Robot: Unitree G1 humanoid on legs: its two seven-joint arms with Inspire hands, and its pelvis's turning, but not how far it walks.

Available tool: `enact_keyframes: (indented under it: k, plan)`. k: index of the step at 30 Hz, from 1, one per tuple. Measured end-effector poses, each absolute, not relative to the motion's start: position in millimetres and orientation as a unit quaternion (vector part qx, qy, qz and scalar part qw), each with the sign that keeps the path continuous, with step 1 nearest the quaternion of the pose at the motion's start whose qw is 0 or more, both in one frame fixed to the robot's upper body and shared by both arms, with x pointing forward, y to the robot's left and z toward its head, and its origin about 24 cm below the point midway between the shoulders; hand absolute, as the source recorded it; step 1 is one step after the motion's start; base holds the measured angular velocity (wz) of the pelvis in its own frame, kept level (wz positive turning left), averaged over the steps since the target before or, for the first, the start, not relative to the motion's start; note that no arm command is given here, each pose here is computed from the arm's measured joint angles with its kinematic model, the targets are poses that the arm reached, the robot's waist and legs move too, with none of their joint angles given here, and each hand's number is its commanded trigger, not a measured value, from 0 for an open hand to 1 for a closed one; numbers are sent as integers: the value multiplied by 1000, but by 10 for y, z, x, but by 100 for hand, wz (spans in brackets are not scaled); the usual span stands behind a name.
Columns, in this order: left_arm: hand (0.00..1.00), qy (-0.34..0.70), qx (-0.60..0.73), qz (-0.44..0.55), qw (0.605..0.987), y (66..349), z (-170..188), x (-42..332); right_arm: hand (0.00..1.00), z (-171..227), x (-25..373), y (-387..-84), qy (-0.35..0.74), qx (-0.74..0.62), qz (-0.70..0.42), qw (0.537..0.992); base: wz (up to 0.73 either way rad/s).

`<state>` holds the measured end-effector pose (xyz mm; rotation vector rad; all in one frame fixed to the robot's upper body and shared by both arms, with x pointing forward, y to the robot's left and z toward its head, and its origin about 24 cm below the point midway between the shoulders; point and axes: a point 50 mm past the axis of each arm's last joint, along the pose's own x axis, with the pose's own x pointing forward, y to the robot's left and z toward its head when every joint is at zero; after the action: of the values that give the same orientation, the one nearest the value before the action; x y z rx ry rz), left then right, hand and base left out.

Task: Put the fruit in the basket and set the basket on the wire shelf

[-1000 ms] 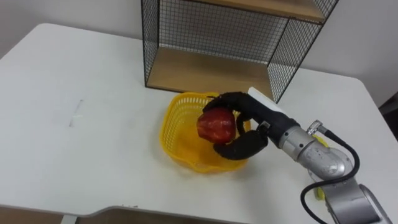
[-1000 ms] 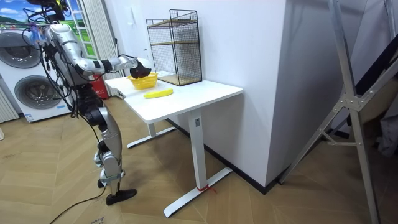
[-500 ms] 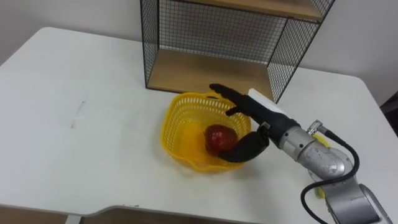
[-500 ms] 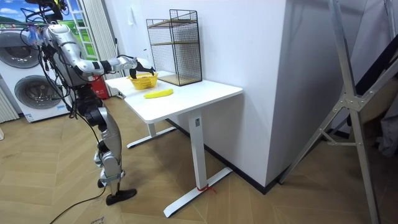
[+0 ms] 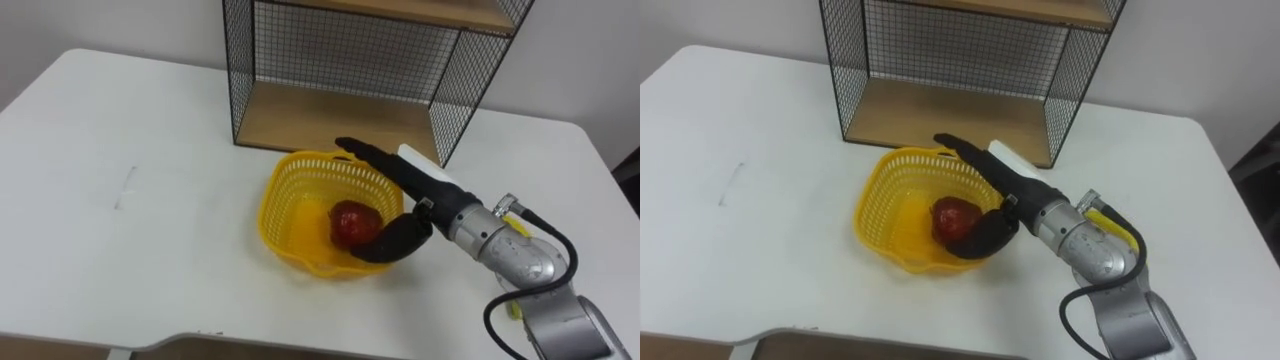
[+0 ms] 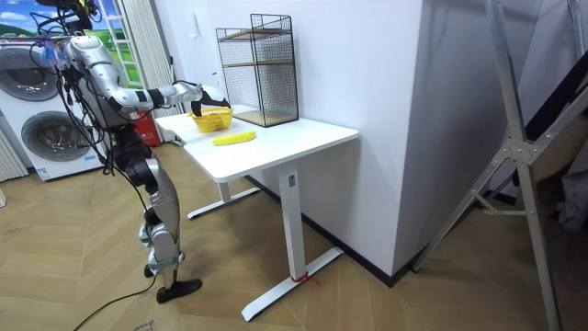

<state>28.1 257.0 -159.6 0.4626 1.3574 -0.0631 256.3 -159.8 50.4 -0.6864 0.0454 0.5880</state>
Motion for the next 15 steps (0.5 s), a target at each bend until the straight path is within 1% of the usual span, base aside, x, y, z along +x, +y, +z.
enact_keyframes:
  k: [4,7,12,15]
  plan:
    - [0,622,213,-29,753,2572,-1595,281,0,471,2579,-1619,28,-311,282,907,0]
    - [0,621,213,-28,753,2572,-1595,281,0,424,2592,-1677,38,-275,266,923,0]
    - [0,622,211,-27,754,2577,-1594,275,0,536,2641,-1860,14,-194,200,960,1]
    - [0,622,209,-24,754,2580,-1593,264,0,614,2662,-1971,-6,-156,162,974,1]
